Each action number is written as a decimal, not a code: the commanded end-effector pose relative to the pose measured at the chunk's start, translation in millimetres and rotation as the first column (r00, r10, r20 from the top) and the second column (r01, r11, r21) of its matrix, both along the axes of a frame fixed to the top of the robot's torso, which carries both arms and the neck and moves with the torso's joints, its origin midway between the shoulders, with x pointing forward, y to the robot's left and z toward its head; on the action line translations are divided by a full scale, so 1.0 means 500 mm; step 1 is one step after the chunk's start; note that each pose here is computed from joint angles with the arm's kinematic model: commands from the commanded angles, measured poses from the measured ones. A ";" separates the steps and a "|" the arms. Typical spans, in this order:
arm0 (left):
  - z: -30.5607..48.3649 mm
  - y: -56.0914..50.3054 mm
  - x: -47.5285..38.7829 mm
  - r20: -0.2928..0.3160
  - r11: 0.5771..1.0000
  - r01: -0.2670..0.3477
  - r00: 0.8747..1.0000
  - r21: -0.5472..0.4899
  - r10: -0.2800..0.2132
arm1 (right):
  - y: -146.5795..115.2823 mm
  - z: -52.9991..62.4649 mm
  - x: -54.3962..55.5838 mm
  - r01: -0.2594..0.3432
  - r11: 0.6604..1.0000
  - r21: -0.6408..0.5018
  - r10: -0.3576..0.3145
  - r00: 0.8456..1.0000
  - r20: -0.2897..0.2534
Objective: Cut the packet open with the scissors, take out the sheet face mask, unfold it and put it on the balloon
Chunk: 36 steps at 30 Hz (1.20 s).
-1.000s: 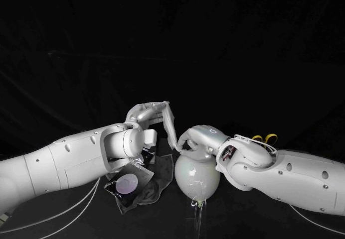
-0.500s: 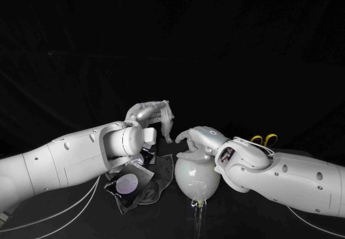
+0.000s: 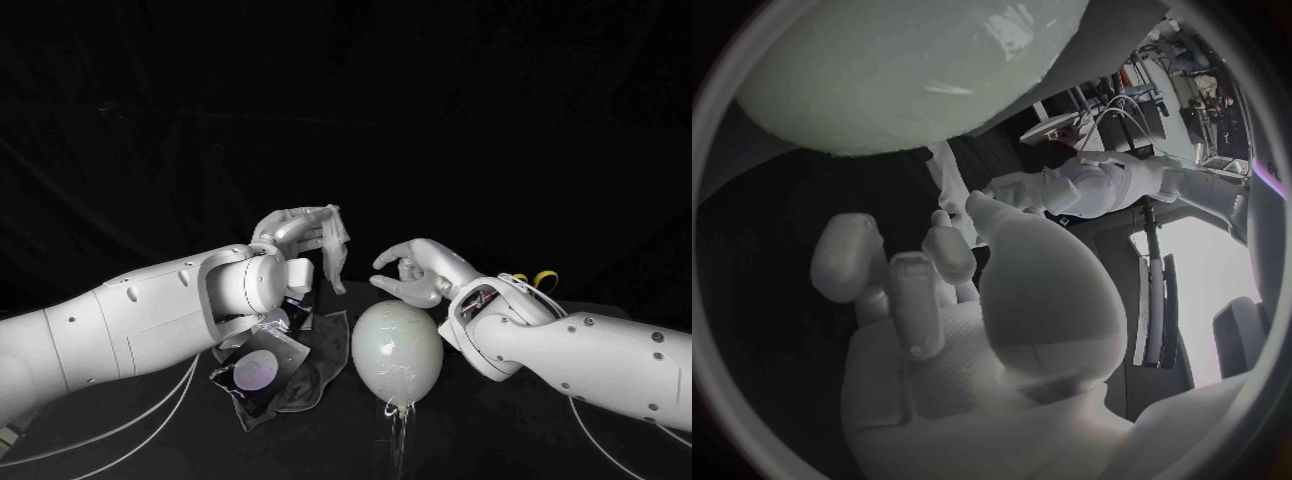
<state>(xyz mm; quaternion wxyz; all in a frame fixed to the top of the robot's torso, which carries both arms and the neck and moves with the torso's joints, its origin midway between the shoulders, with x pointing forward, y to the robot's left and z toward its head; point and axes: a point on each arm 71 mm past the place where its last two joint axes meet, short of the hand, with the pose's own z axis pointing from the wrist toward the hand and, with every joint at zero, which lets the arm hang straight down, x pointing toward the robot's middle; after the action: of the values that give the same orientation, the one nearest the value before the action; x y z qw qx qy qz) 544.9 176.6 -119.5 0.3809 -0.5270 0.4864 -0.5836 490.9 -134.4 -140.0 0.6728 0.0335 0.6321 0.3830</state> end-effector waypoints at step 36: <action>0.009 -0.035 -0.020 0.044 0.977 0.212 0.977 -0.031 -0.210 | 0.061 0.001 0.043 0.048 0.910 0.413 0.042 0.978 -0.204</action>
<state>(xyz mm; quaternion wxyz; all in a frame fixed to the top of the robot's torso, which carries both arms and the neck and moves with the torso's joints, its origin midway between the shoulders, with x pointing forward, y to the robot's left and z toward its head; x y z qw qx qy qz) 536.4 162.8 -118.0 0.3251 -0.4850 0.5171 -0.6258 514.1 -107.9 -141.3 0.5930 0.2214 0.6069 0.4806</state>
